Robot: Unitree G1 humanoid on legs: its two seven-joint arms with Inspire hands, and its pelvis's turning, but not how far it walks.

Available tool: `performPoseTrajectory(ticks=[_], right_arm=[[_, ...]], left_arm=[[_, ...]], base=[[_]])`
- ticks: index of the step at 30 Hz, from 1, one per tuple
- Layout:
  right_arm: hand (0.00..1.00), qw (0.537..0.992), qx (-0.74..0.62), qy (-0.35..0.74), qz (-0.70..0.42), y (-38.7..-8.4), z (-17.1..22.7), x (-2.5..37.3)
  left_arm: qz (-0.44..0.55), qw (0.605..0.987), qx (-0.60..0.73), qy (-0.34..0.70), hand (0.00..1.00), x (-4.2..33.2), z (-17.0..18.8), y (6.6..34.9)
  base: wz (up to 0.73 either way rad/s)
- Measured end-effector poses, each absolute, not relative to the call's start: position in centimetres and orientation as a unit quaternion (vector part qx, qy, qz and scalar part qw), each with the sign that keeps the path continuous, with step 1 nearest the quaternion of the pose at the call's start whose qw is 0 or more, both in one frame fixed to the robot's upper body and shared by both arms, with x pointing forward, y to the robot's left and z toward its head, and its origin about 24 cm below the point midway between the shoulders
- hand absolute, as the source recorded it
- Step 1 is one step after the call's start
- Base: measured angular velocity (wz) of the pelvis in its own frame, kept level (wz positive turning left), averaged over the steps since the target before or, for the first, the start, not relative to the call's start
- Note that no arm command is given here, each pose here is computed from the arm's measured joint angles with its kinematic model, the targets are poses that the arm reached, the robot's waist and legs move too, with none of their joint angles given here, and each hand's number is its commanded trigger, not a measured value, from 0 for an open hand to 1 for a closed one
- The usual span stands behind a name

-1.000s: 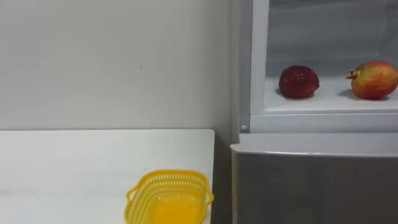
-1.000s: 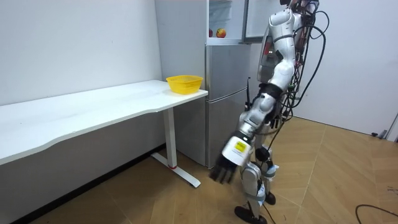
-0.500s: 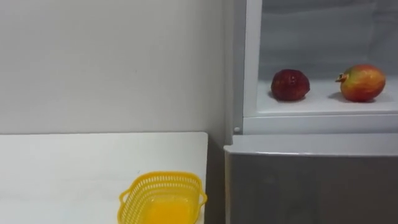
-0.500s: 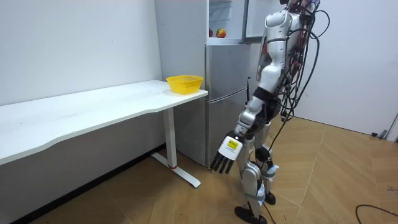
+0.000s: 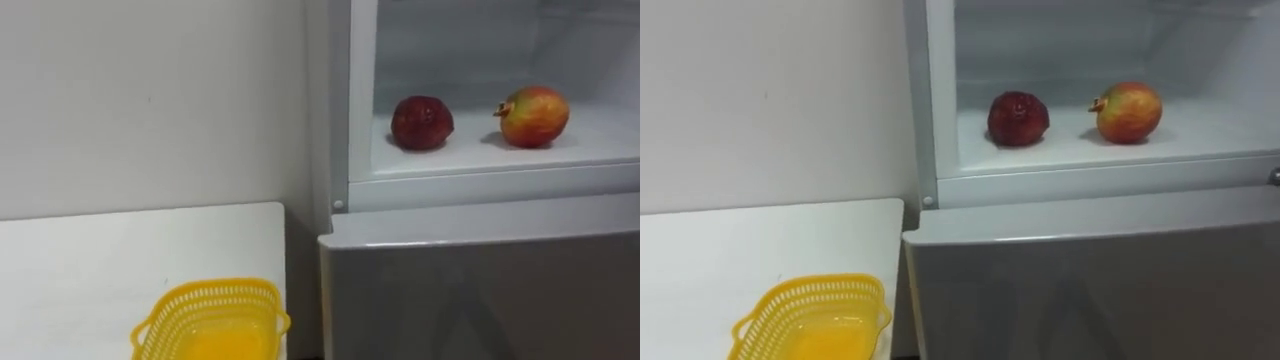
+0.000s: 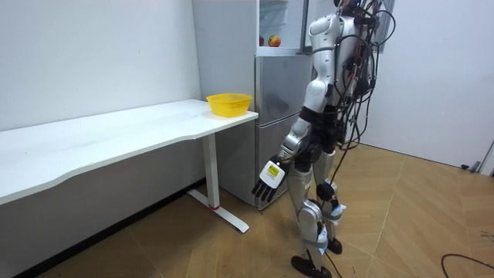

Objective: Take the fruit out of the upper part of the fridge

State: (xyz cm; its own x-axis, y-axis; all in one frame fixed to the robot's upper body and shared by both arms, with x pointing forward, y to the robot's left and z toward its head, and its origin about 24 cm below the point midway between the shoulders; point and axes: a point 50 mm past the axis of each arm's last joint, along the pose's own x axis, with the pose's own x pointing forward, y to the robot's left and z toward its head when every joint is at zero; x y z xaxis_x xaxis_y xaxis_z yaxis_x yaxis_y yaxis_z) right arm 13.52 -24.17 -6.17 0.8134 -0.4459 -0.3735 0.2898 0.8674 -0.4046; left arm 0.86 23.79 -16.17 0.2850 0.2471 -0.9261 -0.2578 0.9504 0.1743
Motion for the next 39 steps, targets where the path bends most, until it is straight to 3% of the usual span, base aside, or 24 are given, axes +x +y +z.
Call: performPoseTrajectory(ticks=[8,15,26,39], right_arm=[[0.0,0.961,-0.166,-0.017,-0.219,-22.9,3.2,16.8],[0.0,0.945,-0.196,-0.131,-0.225,-22.1,7.4,17.4],[0.0,0.925,-0.19,-0.258,-0.206,-19.7,11.4,19.1],[0.0,0.903,-0.197,-0.339,-0.172,-19.4,15.0,21.0]], left_arm=[[0.144,0.799,0.005,0.584,0.0,-0.5,-16.2,24.1],[0.122,0.802,0.014,0.584,0.0,-0.3,-16.3,24.0],[0.11,0.79,0.023,0.603,0.0,-0.5,-16.5,24.2],[0.083,0.777,0.055,0.621,0.0,-0.8,-16.4,25.0]], base=[[-0.17],[0.0],[0.0],[0.13]])
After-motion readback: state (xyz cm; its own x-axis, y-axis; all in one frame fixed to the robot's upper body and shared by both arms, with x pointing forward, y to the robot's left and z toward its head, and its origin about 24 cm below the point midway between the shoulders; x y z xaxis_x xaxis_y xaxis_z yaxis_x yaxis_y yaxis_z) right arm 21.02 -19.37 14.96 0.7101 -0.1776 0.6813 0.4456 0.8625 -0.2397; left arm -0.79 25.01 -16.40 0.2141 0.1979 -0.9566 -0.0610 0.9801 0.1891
